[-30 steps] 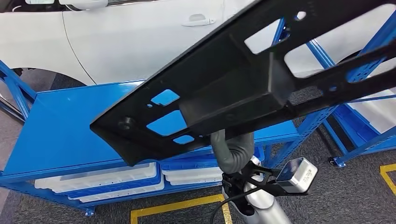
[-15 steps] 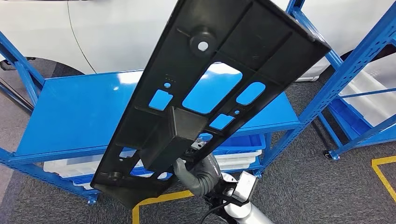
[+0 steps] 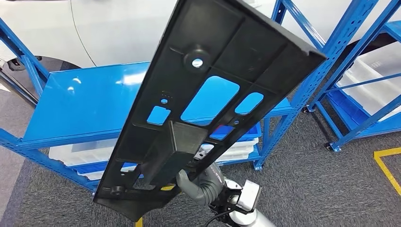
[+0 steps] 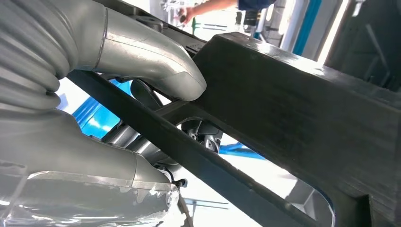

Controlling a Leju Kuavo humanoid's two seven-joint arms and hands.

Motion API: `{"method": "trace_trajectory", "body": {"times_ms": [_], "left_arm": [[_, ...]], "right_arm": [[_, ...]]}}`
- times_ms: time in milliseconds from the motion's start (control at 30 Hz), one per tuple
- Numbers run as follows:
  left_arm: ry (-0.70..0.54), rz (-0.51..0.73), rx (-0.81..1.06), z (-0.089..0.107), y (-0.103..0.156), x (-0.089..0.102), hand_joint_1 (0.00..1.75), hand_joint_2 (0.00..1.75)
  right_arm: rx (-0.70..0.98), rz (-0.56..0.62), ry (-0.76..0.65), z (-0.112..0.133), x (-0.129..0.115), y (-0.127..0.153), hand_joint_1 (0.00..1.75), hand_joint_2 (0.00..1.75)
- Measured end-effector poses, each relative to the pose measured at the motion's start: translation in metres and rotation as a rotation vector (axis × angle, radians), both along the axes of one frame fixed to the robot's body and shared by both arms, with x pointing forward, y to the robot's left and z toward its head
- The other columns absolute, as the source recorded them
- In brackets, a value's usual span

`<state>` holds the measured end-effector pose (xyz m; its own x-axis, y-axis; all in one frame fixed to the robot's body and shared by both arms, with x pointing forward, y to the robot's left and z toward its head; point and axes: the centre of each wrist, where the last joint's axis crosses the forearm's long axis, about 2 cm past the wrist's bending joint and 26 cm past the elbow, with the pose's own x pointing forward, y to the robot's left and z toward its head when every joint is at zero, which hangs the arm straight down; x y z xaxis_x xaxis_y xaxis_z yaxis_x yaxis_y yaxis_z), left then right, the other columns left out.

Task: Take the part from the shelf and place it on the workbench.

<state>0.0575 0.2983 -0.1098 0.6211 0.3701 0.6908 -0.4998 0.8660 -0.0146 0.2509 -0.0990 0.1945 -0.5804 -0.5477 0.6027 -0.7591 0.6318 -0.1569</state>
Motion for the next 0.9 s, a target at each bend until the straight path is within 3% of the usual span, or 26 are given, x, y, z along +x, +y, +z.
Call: {"method": "trace_trajectory", "body": {"times_ms": [167, 900], "left_arm": [[0.01, -0.008, -0.006, 0.0, 0.001, 0.001, 0.0, 1.75], [0.079, -0.02, 0.016, -0.001, 0.004, -0.005, 0.0, 1.75]], "right_arm": [[0.031, 0.008, -0.025, 0.01, -0.001, -0.003, 1.75, 1.75], [0.028, 0.026, 0.004, 0.001, -0.007, -0.011, 1.75, 1.75]]}}
